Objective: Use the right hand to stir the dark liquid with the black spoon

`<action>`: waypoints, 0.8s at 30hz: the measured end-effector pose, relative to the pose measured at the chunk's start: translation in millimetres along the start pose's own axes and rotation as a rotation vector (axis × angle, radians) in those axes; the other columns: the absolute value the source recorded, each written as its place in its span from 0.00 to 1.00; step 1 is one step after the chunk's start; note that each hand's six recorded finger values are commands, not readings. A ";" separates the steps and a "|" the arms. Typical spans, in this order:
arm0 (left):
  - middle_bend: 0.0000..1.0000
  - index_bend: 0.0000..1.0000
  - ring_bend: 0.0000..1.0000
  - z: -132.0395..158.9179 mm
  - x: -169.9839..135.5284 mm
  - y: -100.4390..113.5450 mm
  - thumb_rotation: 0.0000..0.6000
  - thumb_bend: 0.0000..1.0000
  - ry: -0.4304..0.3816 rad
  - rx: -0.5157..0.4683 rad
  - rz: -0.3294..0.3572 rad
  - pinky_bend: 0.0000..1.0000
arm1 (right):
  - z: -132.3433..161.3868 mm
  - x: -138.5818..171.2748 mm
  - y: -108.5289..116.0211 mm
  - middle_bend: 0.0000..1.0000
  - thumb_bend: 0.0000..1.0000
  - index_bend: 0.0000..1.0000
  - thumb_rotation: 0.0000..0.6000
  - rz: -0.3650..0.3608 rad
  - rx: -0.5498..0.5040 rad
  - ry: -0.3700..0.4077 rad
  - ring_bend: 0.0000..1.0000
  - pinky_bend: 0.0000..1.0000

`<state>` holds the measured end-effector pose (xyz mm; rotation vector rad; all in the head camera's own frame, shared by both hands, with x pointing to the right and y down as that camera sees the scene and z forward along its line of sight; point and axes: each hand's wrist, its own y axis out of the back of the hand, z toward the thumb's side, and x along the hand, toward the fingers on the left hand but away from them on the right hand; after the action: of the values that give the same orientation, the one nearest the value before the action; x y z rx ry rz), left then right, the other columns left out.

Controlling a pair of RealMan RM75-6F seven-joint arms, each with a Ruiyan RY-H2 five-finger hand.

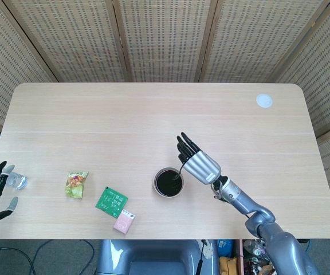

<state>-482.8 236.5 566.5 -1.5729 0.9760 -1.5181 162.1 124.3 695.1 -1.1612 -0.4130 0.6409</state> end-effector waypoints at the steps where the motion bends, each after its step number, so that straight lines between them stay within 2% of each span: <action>1: 0.00 0.00 0.00 0.1 0.0 -0.2 1.00 0.38 -0.001 0.000 0.000 0.00 | 2.3 -0.6 -0.1 0.40 0.69 0.78 1.00 -0.001 0.002 0.007 0.15 0.00; 18: 0.00 0.00 0.00 -4.3 -2.8 -3.5 1.00 0.38 -0.003 0.001 -0.019 0.00 | 26.4 -11.5 -10.4 0.37 0.68 0.79 1.00 0.034 0.084 0.089 0.12 0.00; 24: 0.00 0.00 0.00 -5.7 -3.5 -1.8 1.00 0.38 -0.006 0.004 -0.019 0.00 | 29.0 -15.1 -11.5 0.36 0.68 0.79 1.00 0.037 0.097 0.089 0.11 0.00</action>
<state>-488.5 240.5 566.7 -1.5874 0.9563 -1.5268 136.0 132.1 716.5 -1.1030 -0.2828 0.6328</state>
